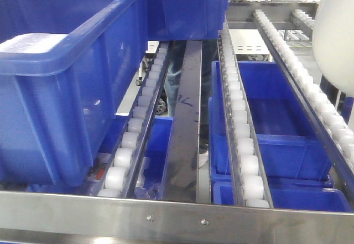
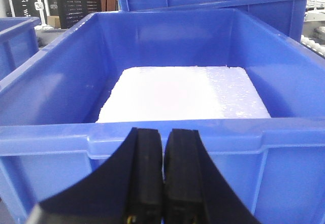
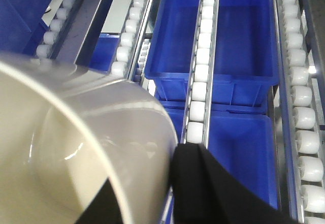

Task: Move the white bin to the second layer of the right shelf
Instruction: 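Drive up to the shelf's second layer, holding the white bin in the right gripper, then lower the white bin onto the second-layer rollers with the right gripper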

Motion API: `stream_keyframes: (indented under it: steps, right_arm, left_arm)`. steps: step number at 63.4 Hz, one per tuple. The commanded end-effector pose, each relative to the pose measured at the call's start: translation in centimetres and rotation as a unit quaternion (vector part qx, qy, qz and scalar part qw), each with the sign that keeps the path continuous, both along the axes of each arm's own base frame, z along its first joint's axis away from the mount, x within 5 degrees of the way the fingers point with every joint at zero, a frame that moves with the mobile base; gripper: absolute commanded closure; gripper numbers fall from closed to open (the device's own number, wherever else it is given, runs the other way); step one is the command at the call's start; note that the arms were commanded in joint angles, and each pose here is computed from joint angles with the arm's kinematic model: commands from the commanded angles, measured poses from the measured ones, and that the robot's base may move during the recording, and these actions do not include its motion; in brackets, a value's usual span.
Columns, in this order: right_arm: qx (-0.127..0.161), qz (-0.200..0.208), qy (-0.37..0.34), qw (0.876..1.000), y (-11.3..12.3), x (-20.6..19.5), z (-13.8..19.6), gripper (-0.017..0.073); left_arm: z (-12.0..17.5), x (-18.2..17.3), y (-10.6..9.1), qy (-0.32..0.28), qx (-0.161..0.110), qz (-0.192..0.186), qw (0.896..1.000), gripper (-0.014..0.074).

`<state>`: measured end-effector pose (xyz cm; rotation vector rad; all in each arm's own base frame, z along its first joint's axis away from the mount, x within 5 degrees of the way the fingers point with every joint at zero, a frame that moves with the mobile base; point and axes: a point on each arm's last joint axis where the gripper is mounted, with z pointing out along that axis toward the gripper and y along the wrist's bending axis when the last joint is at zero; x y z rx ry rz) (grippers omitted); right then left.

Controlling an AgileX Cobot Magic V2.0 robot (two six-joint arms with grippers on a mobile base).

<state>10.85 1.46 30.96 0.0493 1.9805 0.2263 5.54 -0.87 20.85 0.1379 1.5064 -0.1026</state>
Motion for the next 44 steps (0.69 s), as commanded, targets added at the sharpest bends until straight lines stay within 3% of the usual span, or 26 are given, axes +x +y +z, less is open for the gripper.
stream_keyframes:
  steps: [1, 44]
  right_arm:
    - [0.006, -0.008, -0.058, 0.998, -0.11, 0.34, 1.76, 0.0503]
    - [0.006, -0.008, -0.058, 0.998, -0.11, 0.34, 1.76, 0.0503]
  left_arm:
    - [-0.25, -0.01, 0.04, -0.033, -0.011, 0.001, 0.999, 0.0509]
    - [-0.25, -0.01, 0.04, -0.033, -0.011, 0.001, 0.999, 0.0509]
